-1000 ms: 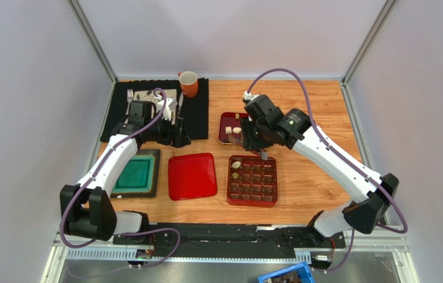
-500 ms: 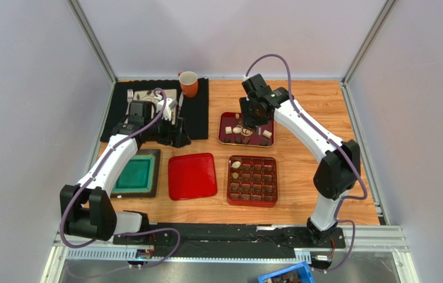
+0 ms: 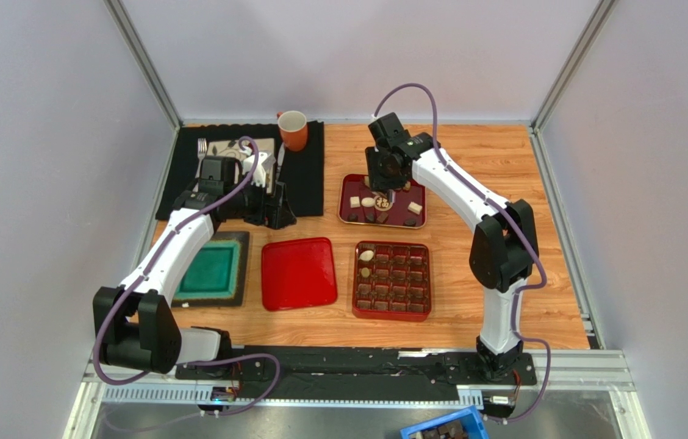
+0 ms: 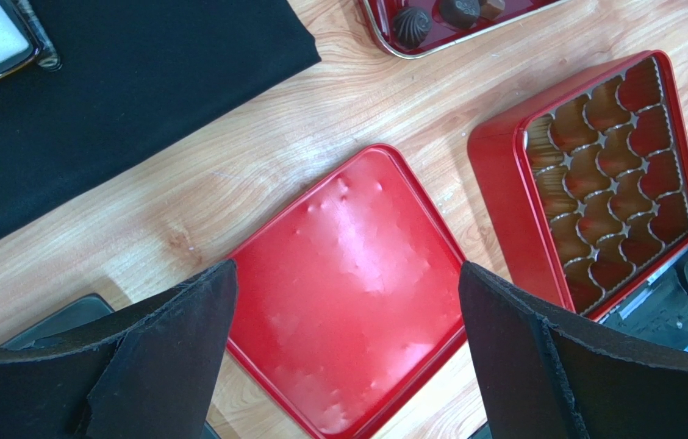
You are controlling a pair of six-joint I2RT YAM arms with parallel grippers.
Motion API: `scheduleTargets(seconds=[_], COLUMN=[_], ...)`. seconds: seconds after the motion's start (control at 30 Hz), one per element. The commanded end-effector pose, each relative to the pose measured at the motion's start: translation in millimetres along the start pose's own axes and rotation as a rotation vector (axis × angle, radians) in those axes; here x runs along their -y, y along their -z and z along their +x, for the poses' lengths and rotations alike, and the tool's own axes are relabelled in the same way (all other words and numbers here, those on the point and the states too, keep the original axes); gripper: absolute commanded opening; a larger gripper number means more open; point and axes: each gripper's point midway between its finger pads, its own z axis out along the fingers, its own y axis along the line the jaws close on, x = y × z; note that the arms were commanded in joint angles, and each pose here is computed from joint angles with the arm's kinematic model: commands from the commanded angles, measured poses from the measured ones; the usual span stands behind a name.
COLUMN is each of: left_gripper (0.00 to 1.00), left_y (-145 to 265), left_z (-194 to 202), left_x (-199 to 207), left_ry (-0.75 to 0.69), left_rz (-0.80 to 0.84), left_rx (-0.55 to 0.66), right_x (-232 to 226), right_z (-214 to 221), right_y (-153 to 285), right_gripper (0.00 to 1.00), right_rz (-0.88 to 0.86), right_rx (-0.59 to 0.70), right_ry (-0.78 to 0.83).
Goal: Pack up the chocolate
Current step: Pick up the fake chocolate from the plate.
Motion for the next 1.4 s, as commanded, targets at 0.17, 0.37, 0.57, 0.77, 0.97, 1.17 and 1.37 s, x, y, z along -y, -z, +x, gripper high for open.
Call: scheduleTargets(seconds=[0.17, 0.37, 0.57, 0.77, 0.97, 1.17, 1.37], left_gripper=[0.99, 0.99, 0.99, 0.99, 0.99, 0.99, 0.99], left_y=[5.2, 5.0, 6.0, 6.1, 6.4, 6.2, 5.5], left_z=[-4.8, -3.4, -2.0, -2.0, -0.7, -0.5, -0.4], left_x=[1.5, 0.4, -1.1, -1.7, -2.0, -2.8, -4.2], left_ry=[-0.024, -0.024, -0.022, -0.02, -0.018, -0.013, -0.014], left_rz=[0.013, 0.01, 0.008, 0.008, 0.007, 0.005, 0.0], left_rx=[0.022, 0.019, 0.02, 0.021, 0.02, 0.019, 0.018], right_x=[-5.0, -5.2, -4.7, -6.0, -6.2, -6.0, 0.2], right_z=[-30.8, -32.4, -30.7, -29.1, -26.0, -23.1, -14.8], right_y=[3.7, 0.6, -4.1, -0.2, 14.4, 37.2, 83.2], right_gripper=[0.4, 0.39, 0.37, 0.32, 0.29, 0.29, 0.28], right_rz=[-0.036, -0.037, -0.036, -0.047, -0.063, -0.081, -0.101], right_rx=[0.089, 0.09, 0.081, 0.078, 0.092, 0.11, 0.153], right_ry=[-0.019, -0.019, -0.016, -0.02, -0.033, -0.042, -0.054])
